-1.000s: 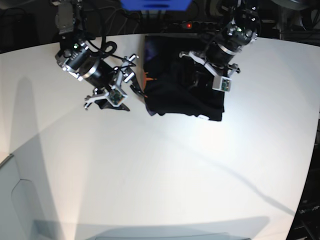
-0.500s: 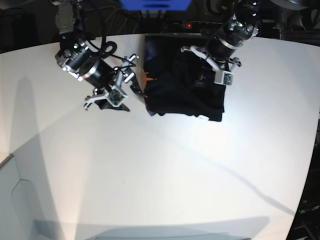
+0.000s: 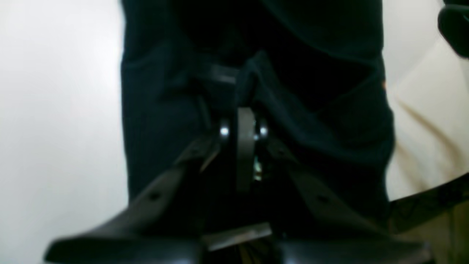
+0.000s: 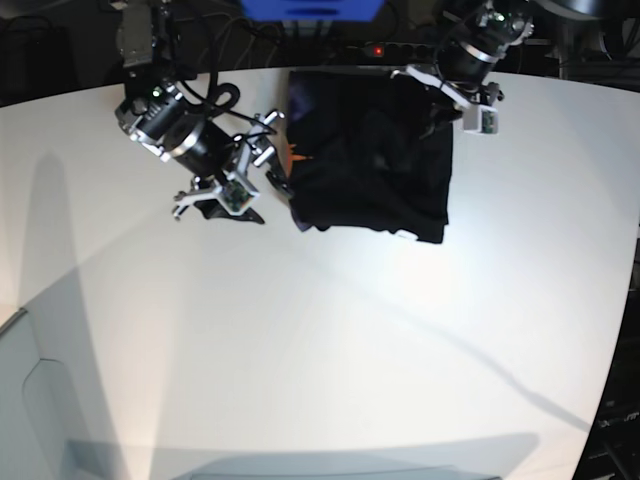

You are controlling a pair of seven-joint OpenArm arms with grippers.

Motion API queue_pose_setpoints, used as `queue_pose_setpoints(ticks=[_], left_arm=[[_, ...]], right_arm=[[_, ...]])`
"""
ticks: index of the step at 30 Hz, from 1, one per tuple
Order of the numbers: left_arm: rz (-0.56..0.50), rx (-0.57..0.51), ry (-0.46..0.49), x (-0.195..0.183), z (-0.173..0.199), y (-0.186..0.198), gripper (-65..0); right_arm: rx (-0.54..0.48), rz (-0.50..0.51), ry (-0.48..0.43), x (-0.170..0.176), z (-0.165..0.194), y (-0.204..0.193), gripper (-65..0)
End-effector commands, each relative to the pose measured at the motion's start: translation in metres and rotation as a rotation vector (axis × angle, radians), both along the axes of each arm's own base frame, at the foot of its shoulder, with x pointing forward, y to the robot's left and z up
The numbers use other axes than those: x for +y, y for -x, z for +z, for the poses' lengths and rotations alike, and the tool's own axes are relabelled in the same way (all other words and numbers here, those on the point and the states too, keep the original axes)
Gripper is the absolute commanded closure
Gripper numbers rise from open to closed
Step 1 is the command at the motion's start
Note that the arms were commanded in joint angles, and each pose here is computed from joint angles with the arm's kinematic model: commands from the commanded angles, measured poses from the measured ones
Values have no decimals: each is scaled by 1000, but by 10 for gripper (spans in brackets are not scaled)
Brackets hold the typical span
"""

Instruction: Fold the T-shirt properly

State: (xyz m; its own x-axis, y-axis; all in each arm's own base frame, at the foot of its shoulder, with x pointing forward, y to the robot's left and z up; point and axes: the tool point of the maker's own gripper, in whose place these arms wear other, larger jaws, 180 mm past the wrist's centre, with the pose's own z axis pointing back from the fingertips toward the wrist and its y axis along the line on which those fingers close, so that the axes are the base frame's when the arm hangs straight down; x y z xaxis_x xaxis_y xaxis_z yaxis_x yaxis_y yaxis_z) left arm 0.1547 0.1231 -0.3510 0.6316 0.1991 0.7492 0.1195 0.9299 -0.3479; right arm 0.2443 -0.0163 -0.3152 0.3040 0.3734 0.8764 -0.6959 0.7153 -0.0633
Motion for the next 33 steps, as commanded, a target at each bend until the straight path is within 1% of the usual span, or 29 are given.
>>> queue_pose_setpoints(ticks=[1, 10, 16, 19, 24, 28, 30, 32, 33], left_arm=[[-9, -30, 14, -1, 10, 3, 0], [60, -134, 29, 11, 27, 18, 0], [136, -283, 51, 21, 53, 17, 0], [159, -332, 56, 25, 61, 16, 0], [166, -327, 46, 28, 58, 17, 0], [153, -280, 37, 27, 49, 20, -2], [147, -265, 36, 26, 47, 21, -31], [141, -248, 34, 25, 44, 23, -106], [139, -238, 34, 24, 43, 25, -158]], right_arm=[[-40, 15, -36, 5, 13, -3, -330], [-42, 11, -44, 7, 12, -8, -330], [-31, 12, -53, 10, 10, -8, -330], [-31, 11, -55, 11, 10, -8, -330], [-48, 11, -55, 11, 14, -13, -330], [-49, 10, -54, 10, 15, -14, -330], [-49, 13, -55, 11, 15, -13, -330], [-51, 13, -55, 11, 15, -14, -331], [-51, 13, -55, 11, 15, -14, -331]])
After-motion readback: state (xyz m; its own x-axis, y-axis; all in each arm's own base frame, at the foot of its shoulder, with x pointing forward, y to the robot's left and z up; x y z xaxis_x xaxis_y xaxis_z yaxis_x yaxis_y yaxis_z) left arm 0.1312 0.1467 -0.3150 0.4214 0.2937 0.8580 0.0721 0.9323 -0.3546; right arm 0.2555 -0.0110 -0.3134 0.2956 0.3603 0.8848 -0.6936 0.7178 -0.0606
